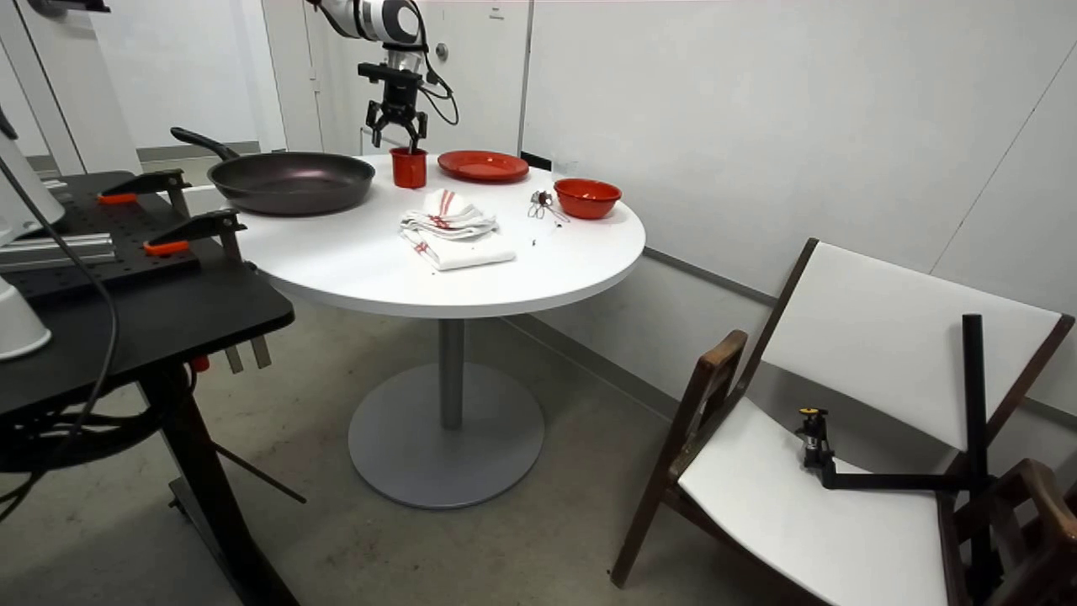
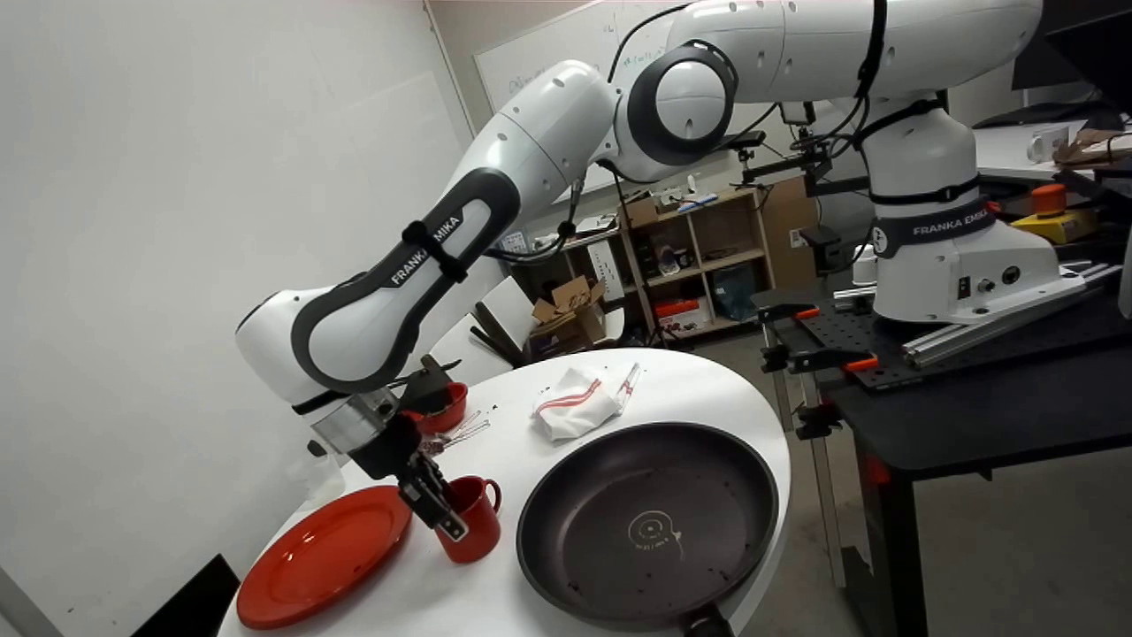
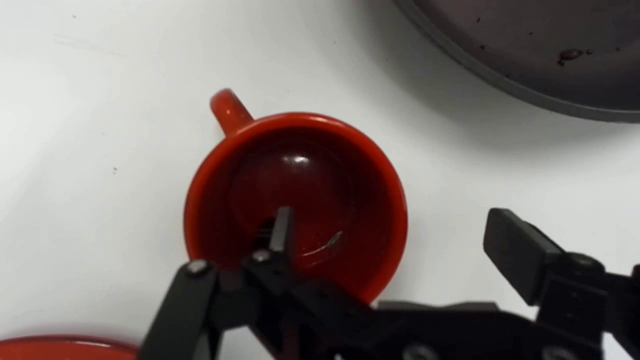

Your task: Bring the cup closer to the pan

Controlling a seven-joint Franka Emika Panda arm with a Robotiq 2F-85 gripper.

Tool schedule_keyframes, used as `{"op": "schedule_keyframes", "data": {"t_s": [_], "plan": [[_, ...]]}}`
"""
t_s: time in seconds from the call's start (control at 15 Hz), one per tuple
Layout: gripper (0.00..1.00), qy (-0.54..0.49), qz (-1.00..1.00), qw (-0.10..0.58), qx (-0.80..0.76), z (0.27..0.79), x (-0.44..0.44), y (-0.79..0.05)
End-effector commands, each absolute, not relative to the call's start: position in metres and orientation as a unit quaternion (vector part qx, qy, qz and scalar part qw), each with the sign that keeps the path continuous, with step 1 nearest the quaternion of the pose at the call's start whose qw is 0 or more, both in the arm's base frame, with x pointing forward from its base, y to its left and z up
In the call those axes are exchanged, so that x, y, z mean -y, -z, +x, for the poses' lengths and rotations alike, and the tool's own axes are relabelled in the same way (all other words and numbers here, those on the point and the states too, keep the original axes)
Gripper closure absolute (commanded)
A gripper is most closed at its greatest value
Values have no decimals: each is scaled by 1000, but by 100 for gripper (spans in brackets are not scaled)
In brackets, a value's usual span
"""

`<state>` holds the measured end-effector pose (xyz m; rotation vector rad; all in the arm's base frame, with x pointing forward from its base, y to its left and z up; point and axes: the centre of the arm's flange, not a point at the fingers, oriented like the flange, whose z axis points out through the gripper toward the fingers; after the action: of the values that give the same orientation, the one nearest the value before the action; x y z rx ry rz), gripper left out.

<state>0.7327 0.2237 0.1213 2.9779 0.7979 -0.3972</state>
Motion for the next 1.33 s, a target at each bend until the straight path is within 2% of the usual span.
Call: {"op": "schedule_keyframes", "data": {"t_s": [0.0, 0.6, 1.27], "plan": [[0, 125, 958, 6, -256, 751, -232, -129], [0, 72, 974, 4, -214, 724, -222, -201], [0, 30, 999, -27, -21, 708, -112, -222]]}}
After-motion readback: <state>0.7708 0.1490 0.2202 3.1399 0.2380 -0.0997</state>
